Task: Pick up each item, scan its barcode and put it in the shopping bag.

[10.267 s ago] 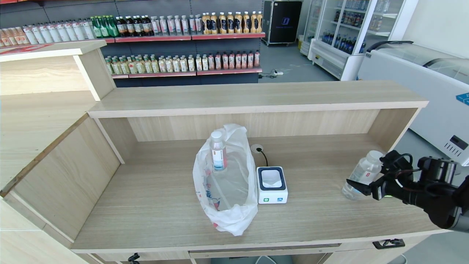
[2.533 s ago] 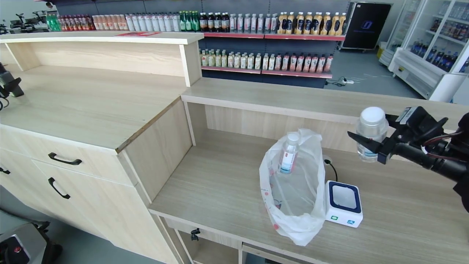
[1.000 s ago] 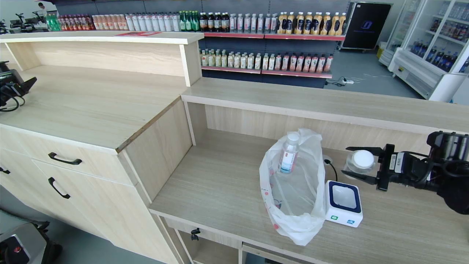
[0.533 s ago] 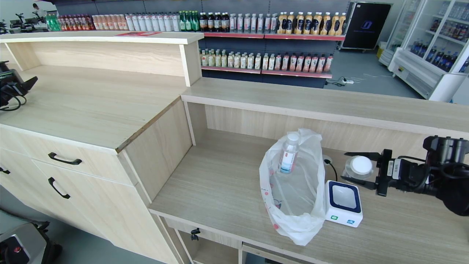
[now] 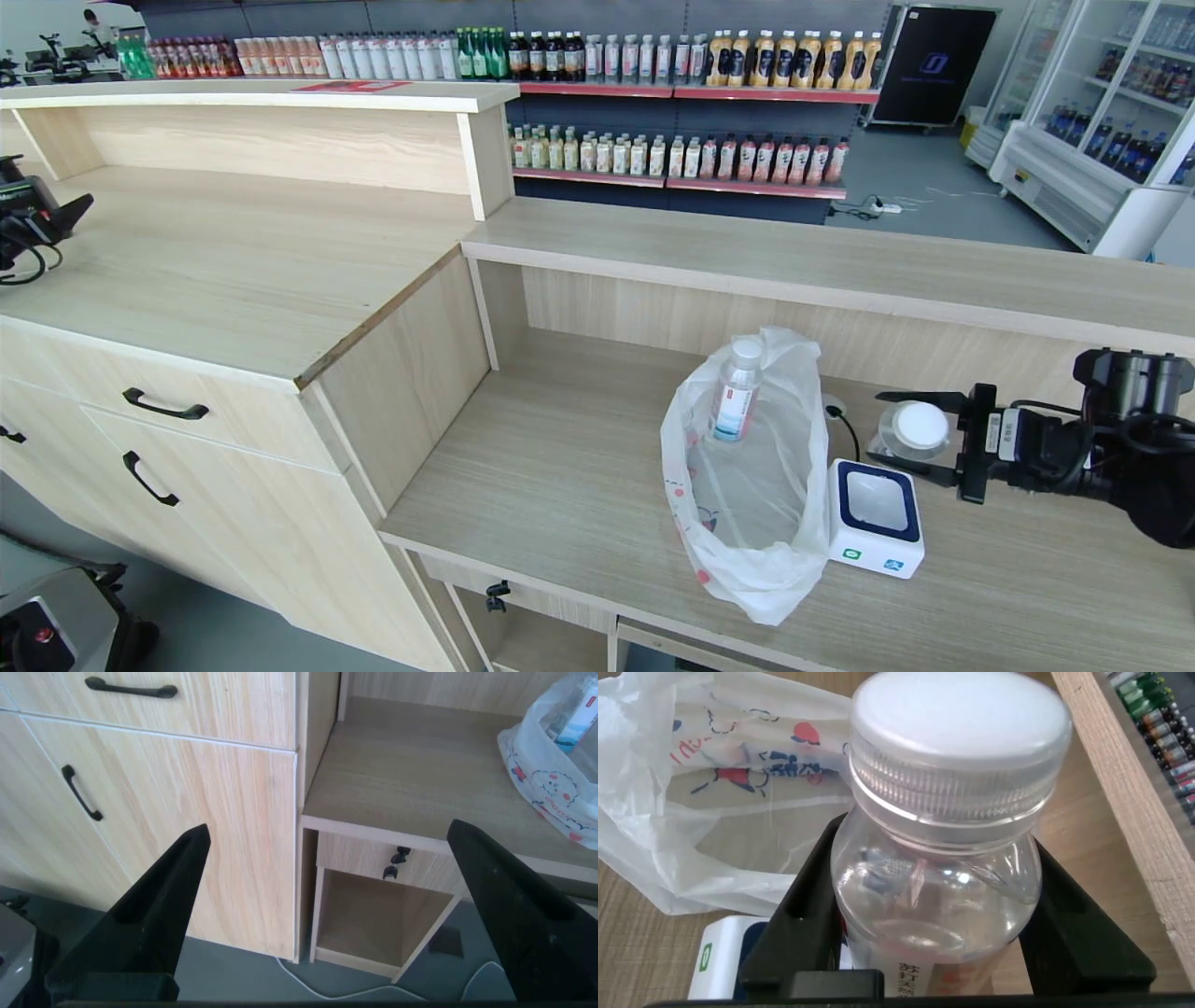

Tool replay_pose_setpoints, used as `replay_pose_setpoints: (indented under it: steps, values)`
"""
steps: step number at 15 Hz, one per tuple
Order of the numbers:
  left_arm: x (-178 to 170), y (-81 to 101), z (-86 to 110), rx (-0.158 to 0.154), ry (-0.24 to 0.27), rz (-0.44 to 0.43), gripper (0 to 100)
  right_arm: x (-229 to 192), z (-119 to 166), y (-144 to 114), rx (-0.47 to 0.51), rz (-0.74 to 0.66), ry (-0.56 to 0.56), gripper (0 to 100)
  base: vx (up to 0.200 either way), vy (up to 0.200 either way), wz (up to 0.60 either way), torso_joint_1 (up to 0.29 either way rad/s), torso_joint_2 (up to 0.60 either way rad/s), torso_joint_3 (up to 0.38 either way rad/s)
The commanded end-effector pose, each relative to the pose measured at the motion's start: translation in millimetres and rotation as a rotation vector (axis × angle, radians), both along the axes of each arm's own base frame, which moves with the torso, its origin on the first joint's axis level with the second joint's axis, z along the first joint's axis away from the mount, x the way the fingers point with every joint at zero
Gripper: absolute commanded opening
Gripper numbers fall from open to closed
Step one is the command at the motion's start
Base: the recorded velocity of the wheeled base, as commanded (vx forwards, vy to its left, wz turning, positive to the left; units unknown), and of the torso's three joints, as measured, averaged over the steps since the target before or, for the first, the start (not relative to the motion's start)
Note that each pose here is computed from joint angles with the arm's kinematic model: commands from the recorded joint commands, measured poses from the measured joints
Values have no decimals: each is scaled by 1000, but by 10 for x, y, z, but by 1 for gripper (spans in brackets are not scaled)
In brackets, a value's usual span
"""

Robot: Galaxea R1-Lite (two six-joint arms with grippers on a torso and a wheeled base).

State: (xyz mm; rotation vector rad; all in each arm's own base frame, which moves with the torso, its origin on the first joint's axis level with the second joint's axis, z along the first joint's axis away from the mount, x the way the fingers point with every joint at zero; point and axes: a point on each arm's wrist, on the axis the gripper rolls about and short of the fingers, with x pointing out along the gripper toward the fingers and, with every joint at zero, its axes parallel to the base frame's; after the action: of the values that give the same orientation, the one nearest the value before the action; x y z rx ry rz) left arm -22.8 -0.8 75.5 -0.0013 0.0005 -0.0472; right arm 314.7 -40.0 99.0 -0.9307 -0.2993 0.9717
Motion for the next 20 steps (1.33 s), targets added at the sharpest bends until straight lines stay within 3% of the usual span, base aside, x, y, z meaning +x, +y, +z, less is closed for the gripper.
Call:
replay_pose_setpoints:
  steps: [1, 20]
  values:
    - [1, 0, 0, 0, 1, 0, 100, 20, -7, -3, 1, 3, -2, 0, 0, 0, 0, 0, 0, 0]
    - [1, 0, 0, 1, 1, 0, 100, 57, -47, 56, 14, 21, 25, 0, 0, 0, 0, 0, 0, 0]
